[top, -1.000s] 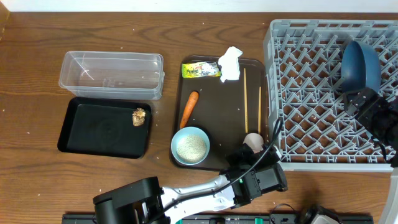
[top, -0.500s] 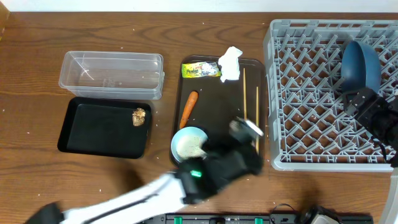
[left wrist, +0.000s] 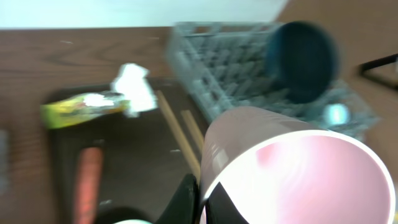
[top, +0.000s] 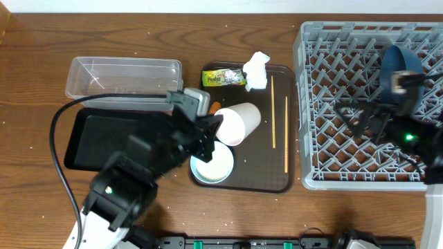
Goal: Sort waste into correct bins and load items into the dishwasher rack
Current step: 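Hold the pink cup out and grasp it with the right gripper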
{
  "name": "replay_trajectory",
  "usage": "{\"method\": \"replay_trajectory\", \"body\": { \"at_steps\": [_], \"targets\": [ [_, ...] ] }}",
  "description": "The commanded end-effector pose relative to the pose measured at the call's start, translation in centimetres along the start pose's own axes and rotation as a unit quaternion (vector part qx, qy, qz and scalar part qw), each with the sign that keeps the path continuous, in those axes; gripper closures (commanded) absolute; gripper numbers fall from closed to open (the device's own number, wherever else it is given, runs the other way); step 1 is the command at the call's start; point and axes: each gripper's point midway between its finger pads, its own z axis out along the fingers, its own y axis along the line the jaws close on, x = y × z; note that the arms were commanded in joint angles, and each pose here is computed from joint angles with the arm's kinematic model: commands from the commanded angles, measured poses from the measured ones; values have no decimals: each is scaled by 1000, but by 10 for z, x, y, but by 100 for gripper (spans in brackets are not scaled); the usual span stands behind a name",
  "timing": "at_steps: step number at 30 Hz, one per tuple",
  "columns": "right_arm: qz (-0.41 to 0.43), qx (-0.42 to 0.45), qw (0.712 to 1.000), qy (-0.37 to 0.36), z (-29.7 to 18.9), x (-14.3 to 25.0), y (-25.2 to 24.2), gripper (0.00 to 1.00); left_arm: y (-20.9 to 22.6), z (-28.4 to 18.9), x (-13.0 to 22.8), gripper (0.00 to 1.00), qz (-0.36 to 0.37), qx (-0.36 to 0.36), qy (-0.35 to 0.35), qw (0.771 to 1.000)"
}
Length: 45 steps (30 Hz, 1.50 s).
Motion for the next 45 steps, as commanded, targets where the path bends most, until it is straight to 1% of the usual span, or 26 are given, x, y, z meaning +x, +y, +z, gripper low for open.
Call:
{"method": "replay_trajectory", "body": {
  "at_steps": [1,4,7,12,13,16,18,20,25,29,31,37,41,43,45],
  "targets": [
    [-107,-152,982,21,7,12,66,14,-39,-8,5,94,-46,175,54,982],
    [-158,-202,965,47,17,27,95,14,-38,-10,-6,94,-75,237,63,967],
    [-217,-255,940,66,23,43,125,14,-33,-11,-15,94,-90,289,70,950],
    [-303,-317,896,73,28,62,164,12,-29,-9,-22,94,-105,363,94,921],
    [-315,-321,890,71,30,63,168,12,-29,-8,-21,94,-108,373,101,916],
    [-343,-310,884,65,39,63,172,12,-31,-8,-18,94,-114,401,122,901],
    [-343,-271,897,66,50,59,164,13,-32,-10,-16,94,-115,412,130,895],
    [-334,-239,909,68,58,54,154,13,-34,-11,-16,94,-113,415,130,893],
    [-340,-235,909,62,66,48,152,14,-35,-12,-17,94,-107,418,128,893],
    [-349,-235,906,50,72,42,153,14,-37,-16,-15,94,-106,427,134,888],
    [-356,-261,896,46,69,43,160,12,-37,-16,-15,94,-106,427,133,888],
    [-374,-373,848,41,48,56,188,13,-37,-16,-16,94,-104,427,132,888],
    [-370,-393,841,42,42,58,193,18,-37,-15,-16,94,-101,427,130,889],
    [-368,-392,842,44,42,59,192,24,-36,-15,-17,94,-102,425,129,890],
    [-367,-392,842,45,42,59,192,26,-36,-14,-18,94,-100,422,126,892]
  ]
}}
